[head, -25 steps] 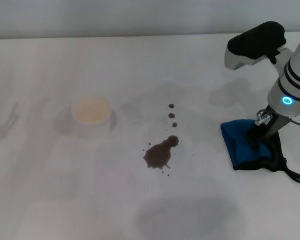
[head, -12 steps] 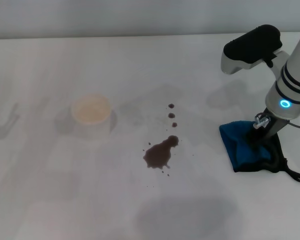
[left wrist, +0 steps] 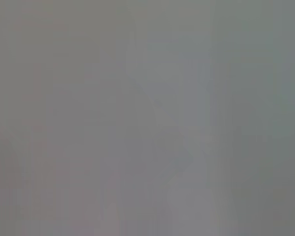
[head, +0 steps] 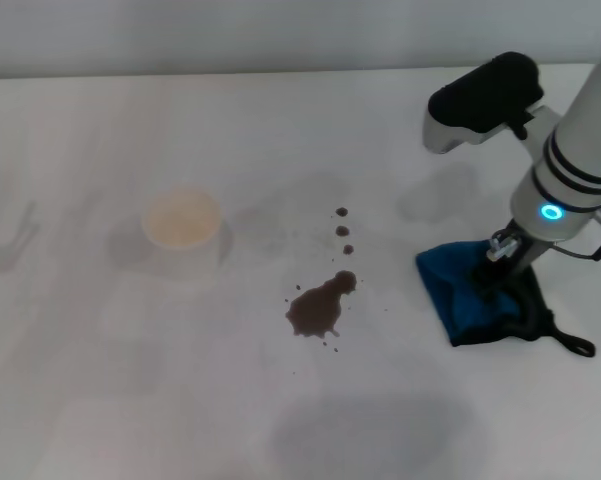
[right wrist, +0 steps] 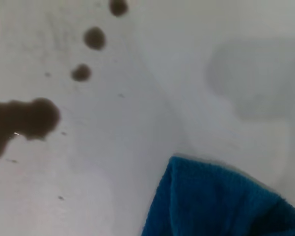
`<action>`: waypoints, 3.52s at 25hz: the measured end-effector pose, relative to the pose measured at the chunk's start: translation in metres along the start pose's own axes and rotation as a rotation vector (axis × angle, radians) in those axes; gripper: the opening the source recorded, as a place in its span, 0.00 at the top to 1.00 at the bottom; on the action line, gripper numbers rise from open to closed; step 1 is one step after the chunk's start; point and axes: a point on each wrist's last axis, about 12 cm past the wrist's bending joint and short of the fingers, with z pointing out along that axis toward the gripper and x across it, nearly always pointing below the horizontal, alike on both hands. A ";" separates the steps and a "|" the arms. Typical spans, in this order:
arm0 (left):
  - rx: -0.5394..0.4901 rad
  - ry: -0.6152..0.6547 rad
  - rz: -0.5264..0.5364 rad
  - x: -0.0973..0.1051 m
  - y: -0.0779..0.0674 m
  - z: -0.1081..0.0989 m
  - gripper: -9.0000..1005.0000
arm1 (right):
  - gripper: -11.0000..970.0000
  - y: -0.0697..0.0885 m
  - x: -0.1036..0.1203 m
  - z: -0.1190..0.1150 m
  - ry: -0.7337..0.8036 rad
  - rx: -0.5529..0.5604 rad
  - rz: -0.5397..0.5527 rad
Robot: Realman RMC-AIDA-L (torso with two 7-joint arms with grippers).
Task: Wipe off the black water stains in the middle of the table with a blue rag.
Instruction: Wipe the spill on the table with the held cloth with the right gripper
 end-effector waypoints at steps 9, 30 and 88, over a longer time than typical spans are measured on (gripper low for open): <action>0.003 -0.006 -0.002 -0.001 -0.001 0.001 0.11 | 0.93 0.038 -0.015 0.004 -0.050 -0.084 -0.132; 0.021 -0.020 -0.028 -0.001 -0.009 0.005 0.11 | 0.93 0.125 -0.047 -0.010 -0.121 -0.186 -0.419; 0.037 -0.035 -0.037 -0.003 -0.013 0.015 0.11 | 0.93 0.084 -0.077 -0.009 -0.163 -0.033 -0.347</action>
